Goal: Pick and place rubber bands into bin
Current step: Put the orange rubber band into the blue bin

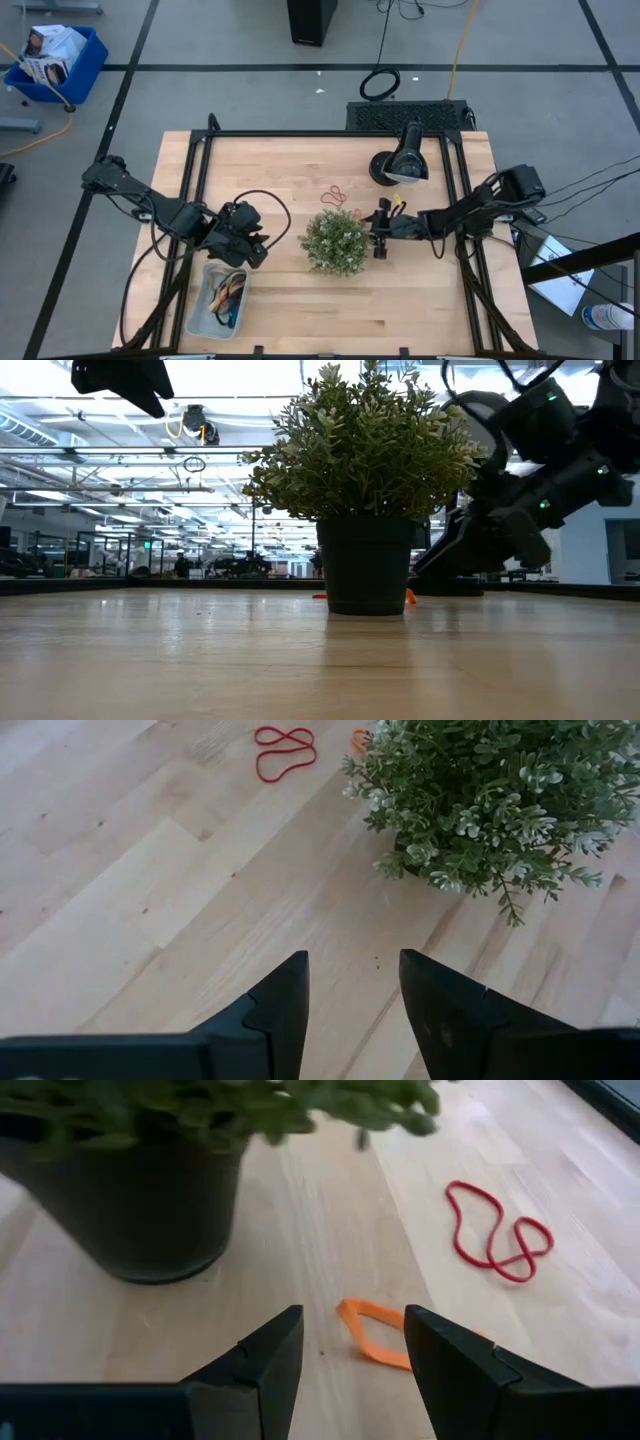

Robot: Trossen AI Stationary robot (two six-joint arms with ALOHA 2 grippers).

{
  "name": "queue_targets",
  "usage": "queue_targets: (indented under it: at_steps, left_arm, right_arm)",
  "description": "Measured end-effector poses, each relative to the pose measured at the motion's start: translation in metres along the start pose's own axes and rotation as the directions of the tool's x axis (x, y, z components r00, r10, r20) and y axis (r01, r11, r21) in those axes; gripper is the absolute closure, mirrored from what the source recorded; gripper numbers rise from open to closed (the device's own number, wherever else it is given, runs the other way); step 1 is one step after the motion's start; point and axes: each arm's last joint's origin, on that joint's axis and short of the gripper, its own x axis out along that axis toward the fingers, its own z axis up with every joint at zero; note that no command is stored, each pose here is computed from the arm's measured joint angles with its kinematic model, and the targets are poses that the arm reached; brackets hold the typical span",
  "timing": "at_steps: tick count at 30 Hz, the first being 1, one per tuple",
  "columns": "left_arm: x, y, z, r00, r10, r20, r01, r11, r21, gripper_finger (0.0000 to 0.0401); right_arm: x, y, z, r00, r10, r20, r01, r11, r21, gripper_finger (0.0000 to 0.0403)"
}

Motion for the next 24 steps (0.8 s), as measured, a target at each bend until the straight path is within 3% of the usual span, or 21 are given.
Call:
queue_targets:
  at_steps: [11,19,24]
  left_arm:
    - [0.0,-0.001,0.0,1.0,-0.01,0.0,0.01,1.0,-0.006,0.0238]
    - [0.0,-0.001,0.0,1.0,-0.018,-0.013,0.018,1.0,-0.004,0.0238]
    - [0.0,-0.001,0.0,1.0,-0.018,-0.013,0.018,1.0,-0.001,0.0238]
  right_arm:
    - [0.028,-0.005,-0.001,0.997,0.021,-0.075,-0.022,1.0,-0.006,0.0234]
    - [0.031,-0.006,-0.006,0.995,0.014,-0.098,-0.013,1.0,0.002,0.0235]
    - [0.031,-0.006,-0.006,0.994,0.014,-0.105,-0.014,1.0,0.0,0.0263]
